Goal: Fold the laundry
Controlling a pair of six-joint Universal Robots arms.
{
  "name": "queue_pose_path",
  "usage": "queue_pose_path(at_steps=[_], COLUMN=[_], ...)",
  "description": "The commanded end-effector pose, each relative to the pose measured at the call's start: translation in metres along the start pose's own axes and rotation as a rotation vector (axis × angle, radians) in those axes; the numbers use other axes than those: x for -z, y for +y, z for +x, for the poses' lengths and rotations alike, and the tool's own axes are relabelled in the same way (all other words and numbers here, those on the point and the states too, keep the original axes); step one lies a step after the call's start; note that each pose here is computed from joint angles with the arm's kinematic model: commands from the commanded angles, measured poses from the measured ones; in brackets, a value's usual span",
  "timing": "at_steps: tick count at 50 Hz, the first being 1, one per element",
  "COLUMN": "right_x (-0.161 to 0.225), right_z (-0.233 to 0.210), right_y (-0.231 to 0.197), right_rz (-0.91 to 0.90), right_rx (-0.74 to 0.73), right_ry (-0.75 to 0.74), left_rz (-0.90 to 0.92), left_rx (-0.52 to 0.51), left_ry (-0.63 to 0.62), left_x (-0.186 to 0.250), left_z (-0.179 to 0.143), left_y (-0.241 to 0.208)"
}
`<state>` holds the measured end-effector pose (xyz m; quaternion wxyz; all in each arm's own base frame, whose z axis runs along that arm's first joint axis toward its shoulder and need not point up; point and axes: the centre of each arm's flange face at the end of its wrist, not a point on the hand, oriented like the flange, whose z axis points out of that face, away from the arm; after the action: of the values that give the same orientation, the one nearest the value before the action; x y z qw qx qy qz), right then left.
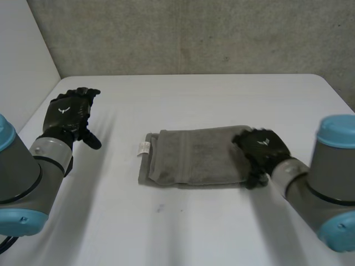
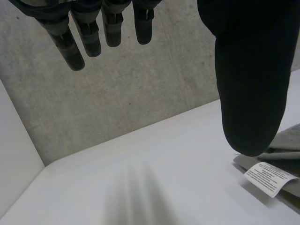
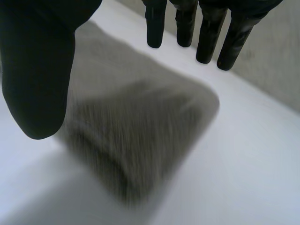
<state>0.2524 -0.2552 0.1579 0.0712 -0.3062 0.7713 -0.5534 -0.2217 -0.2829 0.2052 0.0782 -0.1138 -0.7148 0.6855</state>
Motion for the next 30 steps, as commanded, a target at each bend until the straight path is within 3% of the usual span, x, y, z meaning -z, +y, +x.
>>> queue_pose_path(at_steps=[1, 7, 9, 12, 14, 15, 17, 25, 30], right_x=[-0.006, -0.017, -0.022, -0.023, -0.020, -0.020, -0.018, -0.005, -0.001], right_z=[0.027, 0.038, 0.042, 0.038, -0.008, -0.009, -0.065, -0.163, -0.178], right_y=[0.040, 0.032, 0.009, -0.006, -0.040, -0.040, -0.053, -0.026, -0.008], right_rz=[-0.032, 0.038, 0.110, 0.156, 0.277, 0.277, 0.354, 0.377, 0.336], right_rx=[-0.039, 0.116, 0.213, 0.244, 0.288, 0.289, 0.331, 0.399, 0.402], right_ry=[0.040, 0.103, 0.130, 0.132, 0.034, 0.034, -0.098, -0.374, -0.433], left_rz=[-0.019, -0.020, -0.019, -0.017, -0.017, -0.017, -0.020, -0.029, -0.018], left_rx=[-0.001, -0.001, -0.001, -0.001, -0.002, -0.002, -0.002, -0.003, 0.005], left_ry=[0.009, 0.015, 0.015, 0.016, 0.021, 0.021, 0.025, 0.030, 0.036], left_x=[0.000, 0.001, 0.001, 0.002, 0.004, 0.004, 0.006, 0.009, 0.010], left_z=[0.003, 0.005, 0.005, 0.006, 0.008, 0.008, 0.009, 0.011, 0.012], left_y=[0.006, 0.007, 0.006, 0.005, 0.005, 0.005, 0.006, 0.006, -0.002])
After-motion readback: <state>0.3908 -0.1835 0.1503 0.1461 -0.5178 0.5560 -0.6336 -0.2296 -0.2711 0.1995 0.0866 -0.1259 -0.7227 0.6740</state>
